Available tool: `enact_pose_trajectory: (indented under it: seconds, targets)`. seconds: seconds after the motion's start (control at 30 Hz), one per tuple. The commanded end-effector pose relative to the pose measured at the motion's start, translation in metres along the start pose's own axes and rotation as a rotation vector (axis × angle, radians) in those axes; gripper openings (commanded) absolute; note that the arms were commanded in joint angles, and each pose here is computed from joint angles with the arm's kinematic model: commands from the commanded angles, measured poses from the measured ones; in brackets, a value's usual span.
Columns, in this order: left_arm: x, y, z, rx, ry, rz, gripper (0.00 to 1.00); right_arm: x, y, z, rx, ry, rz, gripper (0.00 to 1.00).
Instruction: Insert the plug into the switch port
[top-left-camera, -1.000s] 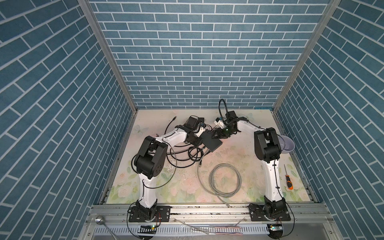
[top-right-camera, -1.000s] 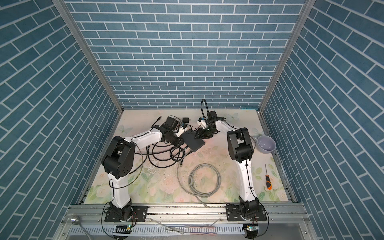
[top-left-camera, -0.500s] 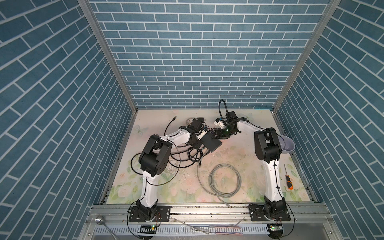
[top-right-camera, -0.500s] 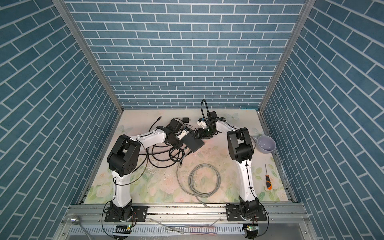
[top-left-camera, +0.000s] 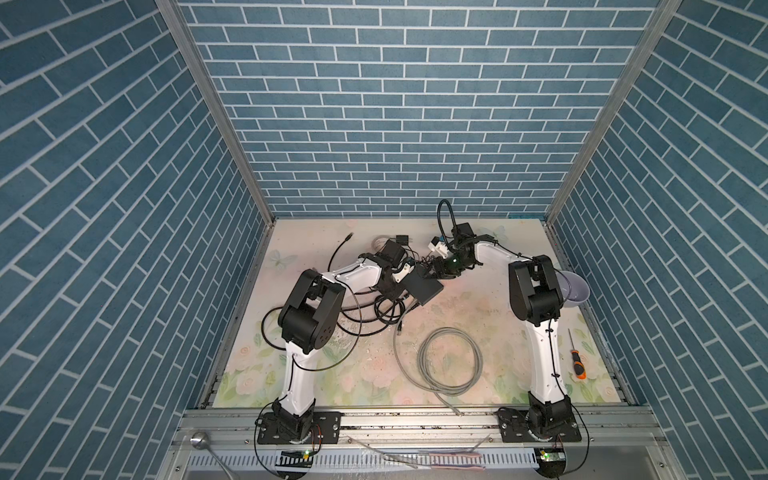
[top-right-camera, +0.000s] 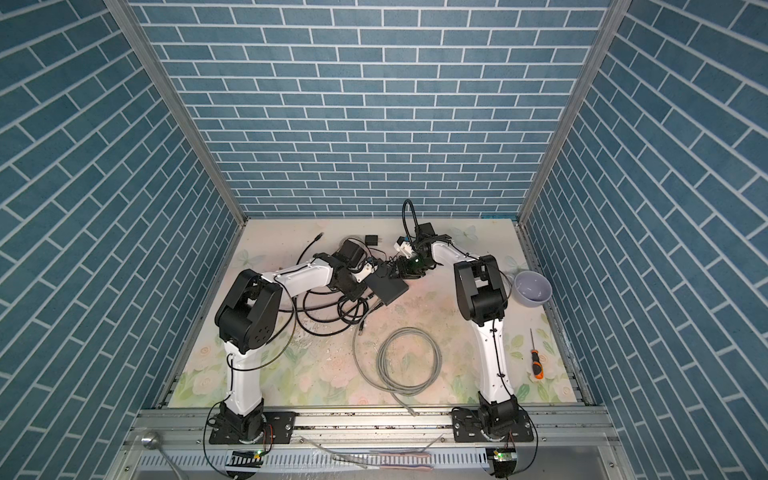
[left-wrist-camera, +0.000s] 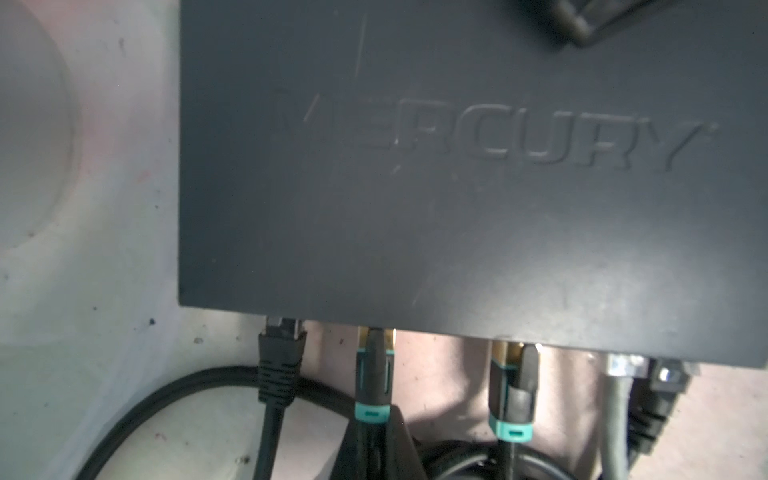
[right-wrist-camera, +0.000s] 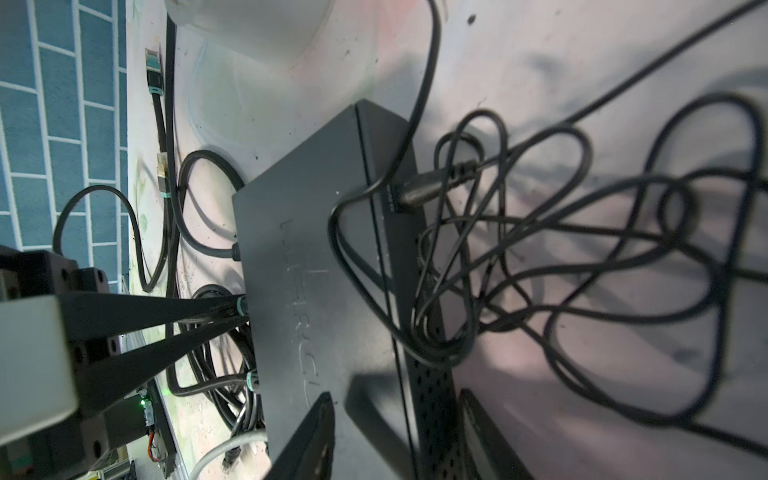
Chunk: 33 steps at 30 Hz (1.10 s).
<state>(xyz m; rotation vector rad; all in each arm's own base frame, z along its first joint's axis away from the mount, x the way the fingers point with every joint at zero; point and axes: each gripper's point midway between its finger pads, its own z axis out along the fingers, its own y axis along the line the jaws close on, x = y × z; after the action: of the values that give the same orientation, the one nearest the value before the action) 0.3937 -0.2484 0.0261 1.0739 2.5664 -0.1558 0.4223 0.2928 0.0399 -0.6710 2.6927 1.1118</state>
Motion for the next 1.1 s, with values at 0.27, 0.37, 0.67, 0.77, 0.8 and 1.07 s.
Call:
enact_pose_trajectory:
  seconds: [0.27, 0.37, 0.67, 0.77, 0.8, 1.07]
  targets:
    - [-0.043, -0.005, 0.021, 0.064, -0.107, 0.013, 0.00, 0.061, 0.074, 0.019, -0.272, 0.244, -0.119, 0.46]
    - [-0.053, -0.010, 0.022, 0.098, -0.135, 0.017, 0.00, 0.069, 0.084, 0.021, -0.302, 0.278, -0.148, 0.46]
    - [-0.054, -0.003, 0.019, 0.059, -0.137, 0.017, 0.04, 0.036, 0.051, 0.010, -0.138, 0.167, -0.086, 0.49]
    - [-0.038, 0.014, 0.014, 0.007, -0.081, -0.003, 0.12, 0.009, 0.024, -0.015, -0.037, 0.061, -0.002, 0.52]
    - [-0.034, 0.020, 0.013, -0.001, -0.072, -0.016, 0.13, 0.001, 0.020, -0.024, -0.016, 0.028, 0.015, 0.52]
    - [-0.031, 0.032, -0.018, 0.041, -0.094, -0.044, 0.38, -0.019, 0.018, -0.080, 0.097, -0.105, 0.086, 0.58]
